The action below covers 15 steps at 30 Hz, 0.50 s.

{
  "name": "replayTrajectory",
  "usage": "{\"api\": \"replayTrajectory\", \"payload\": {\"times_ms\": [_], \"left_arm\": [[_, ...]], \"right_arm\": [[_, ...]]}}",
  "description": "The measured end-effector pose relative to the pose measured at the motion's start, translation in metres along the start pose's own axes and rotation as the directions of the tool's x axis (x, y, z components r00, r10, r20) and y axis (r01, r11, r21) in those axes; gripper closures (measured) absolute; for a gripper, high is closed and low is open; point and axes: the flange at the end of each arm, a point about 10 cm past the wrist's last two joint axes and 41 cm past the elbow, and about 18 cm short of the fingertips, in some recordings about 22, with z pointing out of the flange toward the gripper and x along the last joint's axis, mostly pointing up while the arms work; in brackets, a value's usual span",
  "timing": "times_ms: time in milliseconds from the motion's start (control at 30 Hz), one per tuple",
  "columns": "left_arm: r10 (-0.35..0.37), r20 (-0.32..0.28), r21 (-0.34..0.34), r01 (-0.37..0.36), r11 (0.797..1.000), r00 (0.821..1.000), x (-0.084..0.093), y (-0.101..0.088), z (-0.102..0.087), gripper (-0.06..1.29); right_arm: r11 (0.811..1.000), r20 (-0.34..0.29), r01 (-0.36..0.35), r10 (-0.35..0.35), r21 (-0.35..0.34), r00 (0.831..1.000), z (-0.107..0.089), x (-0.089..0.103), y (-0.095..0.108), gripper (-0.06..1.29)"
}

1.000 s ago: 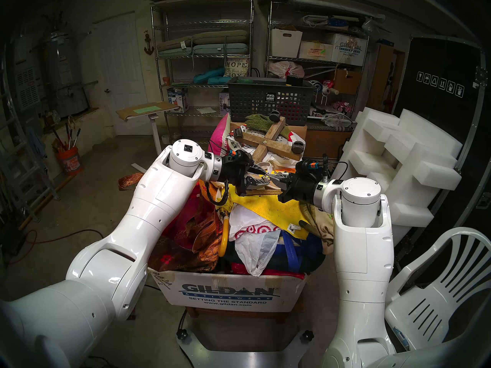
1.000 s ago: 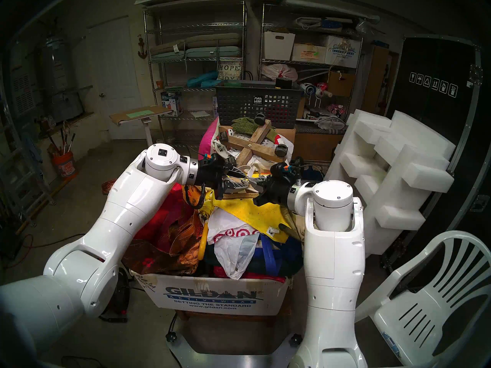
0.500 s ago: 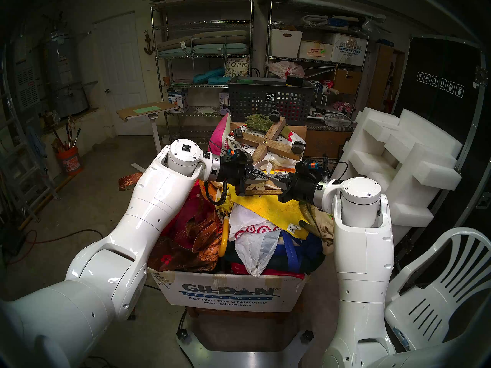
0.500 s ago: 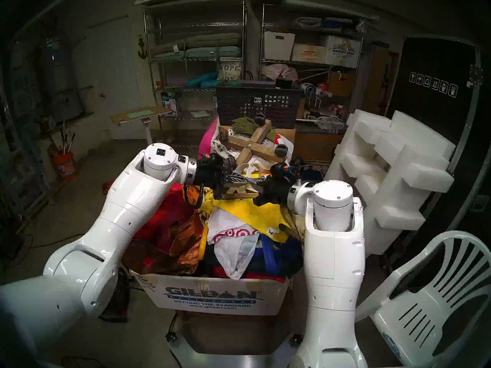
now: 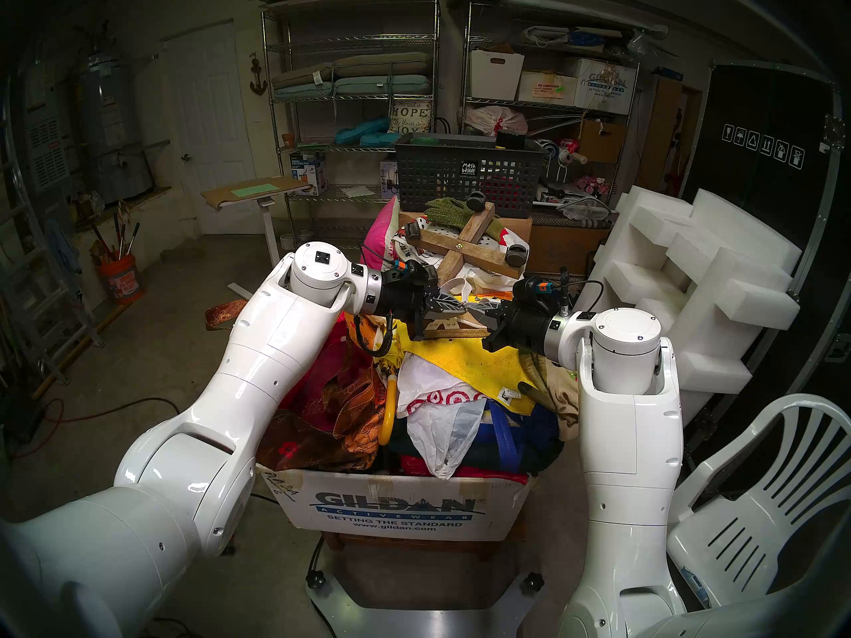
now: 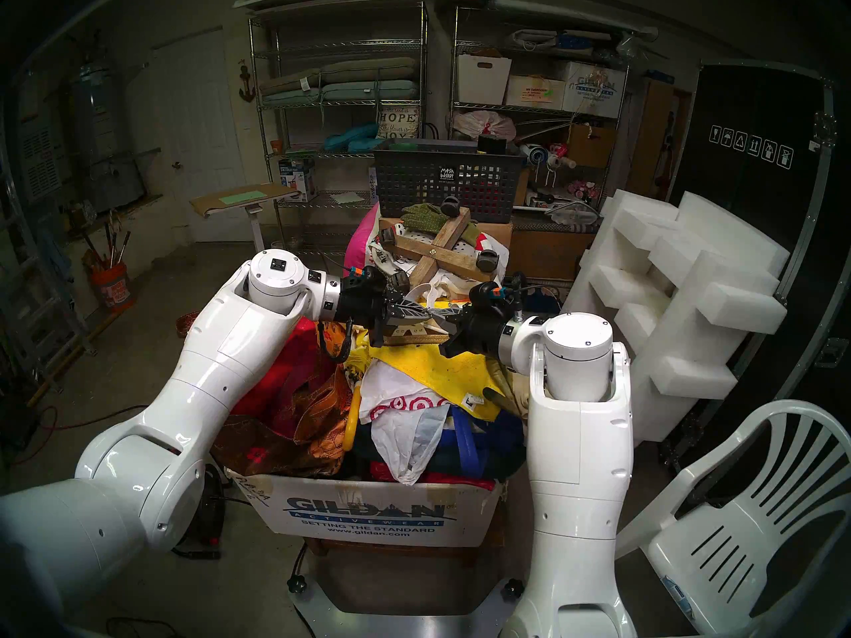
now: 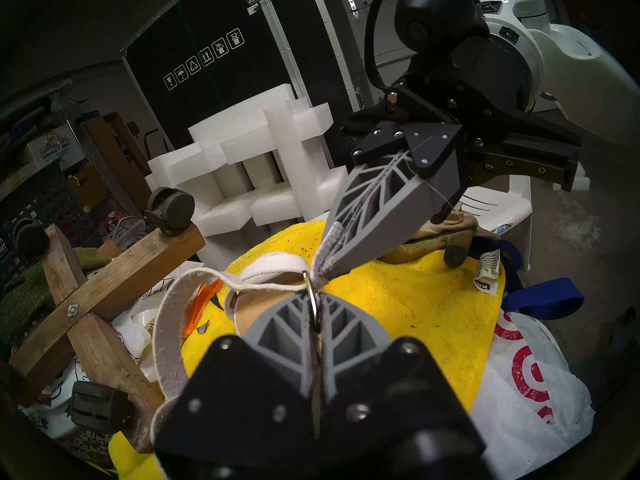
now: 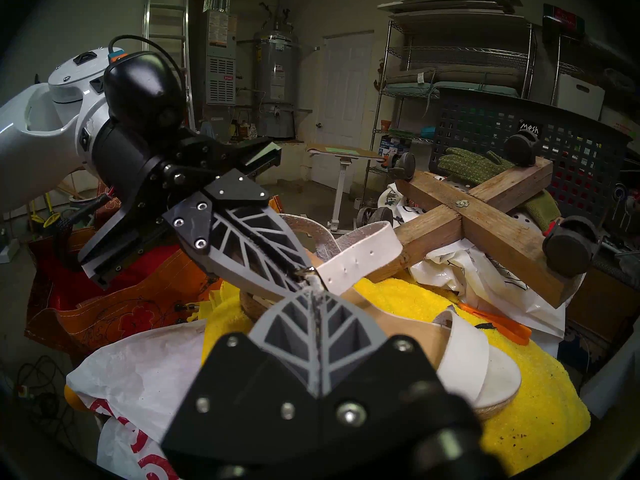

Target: Unbuckle a shoe

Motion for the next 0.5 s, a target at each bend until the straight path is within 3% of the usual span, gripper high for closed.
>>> {"api": "replayTrajectory", "payload": {"times_ms": [500], "left_arm": [[0.003, -0.004, -0.011, -0.004, 1.000, 1.000, -0.0005, 0.0006, 0.0026, 1.22]], "right_arm": [[1.000, 0.004, -0.004, 0.004, -0.008, 1.000, -0.0025, -0.0021, 0.0029, 1.25]]}}
